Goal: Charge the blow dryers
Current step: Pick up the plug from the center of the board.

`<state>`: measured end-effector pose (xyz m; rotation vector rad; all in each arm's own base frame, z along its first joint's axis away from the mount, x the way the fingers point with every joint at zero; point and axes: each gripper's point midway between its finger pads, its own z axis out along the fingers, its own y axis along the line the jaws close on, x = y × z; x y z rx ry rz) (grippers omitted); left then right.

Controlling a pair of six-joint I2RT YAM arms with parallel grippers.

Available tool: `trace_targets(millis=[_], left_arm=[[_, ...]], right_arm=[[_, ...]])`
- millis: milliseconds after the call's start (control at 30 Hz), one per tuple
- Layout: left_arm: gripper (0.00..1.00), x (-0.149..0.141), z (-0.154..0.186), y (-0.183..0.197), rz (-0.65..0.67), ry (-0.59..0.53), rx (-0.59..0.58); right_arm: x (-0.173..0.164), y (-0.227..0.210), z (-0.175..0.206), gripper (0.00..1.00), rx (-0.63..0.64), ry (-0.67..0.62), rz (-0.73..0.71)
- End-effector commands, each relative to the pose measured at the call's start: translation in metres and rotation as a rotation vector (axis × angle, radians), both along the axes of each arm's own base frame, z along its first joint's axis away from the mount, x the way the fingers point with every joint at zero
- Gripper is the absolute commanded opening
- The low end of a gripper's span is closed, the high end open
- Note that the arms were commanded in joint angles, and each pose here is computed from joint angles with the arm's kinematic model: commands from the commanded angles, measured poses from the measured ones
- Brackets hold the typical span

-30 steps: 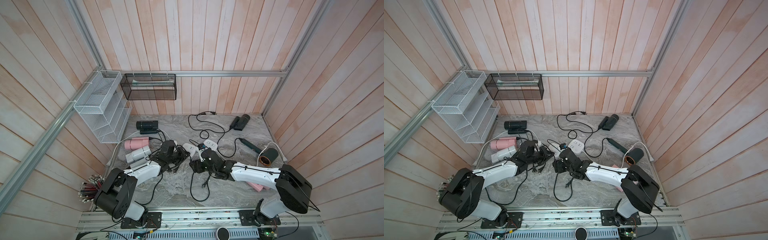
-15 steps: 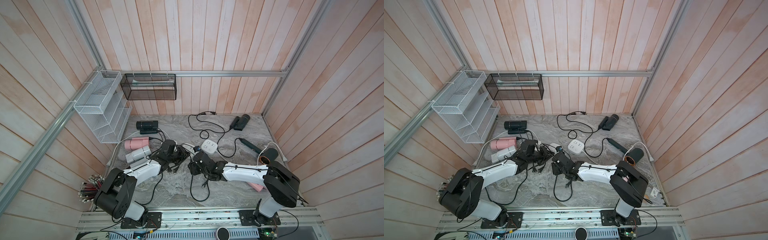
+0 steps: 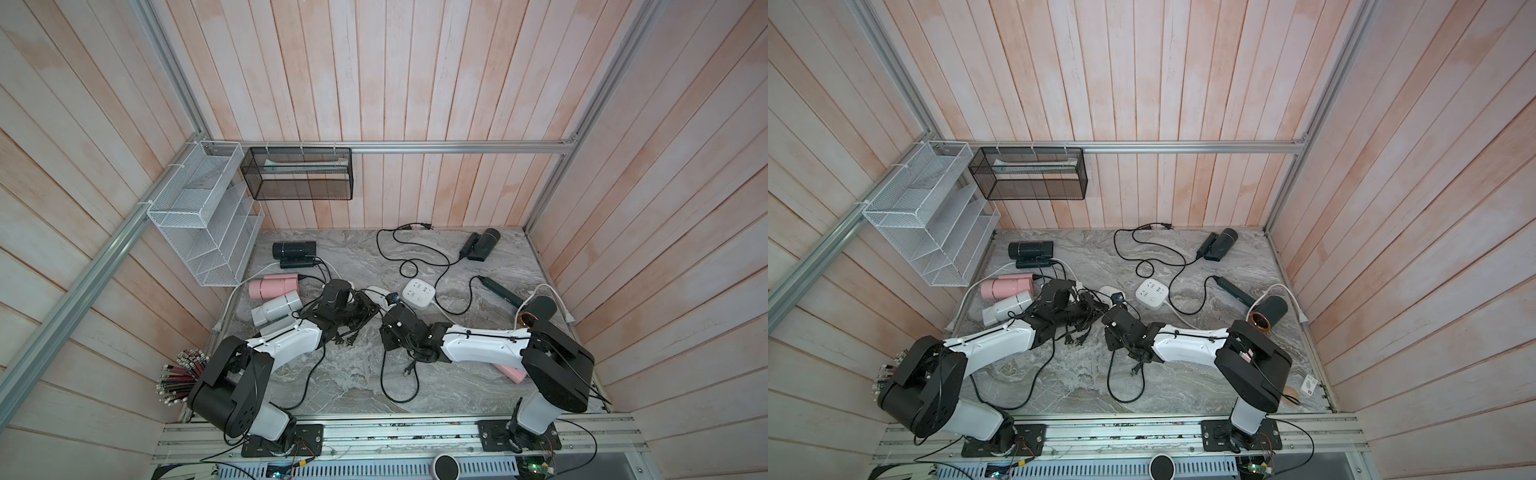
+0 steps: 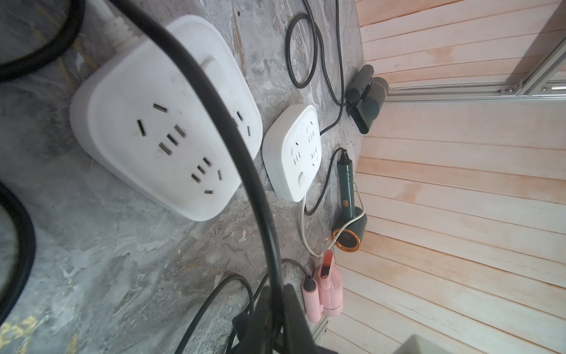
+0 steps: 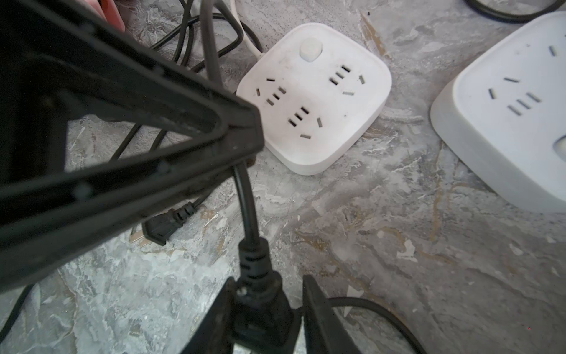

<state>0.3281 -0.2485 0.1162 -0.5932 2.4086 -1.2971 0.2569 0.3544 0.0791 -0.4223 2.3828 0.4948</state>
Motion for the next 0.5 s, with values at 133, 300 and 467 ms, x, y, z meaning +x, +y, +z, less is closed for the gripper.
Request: trace_targets(millis=[133,300,467], left_arm=[[0.29,-0.002,0.018,-0.004,-0.072,-0.071,-0.014],[0.42,-0.02,0.039,0.002,-0.184,-0.194,-0.072],[0.48,-0.044,0.051,0.004,-0.299,-0.302,-0.121]], right_arm=[[-0.007,-0.002,0.027,0.32,0.036,-0.09,0.088],[-0.016,-0.005,0.044,0.32,0.103,-0.107,0.186],[-0.021,-0.008,0.052,0.28,0.148,-0.121,0.26]])
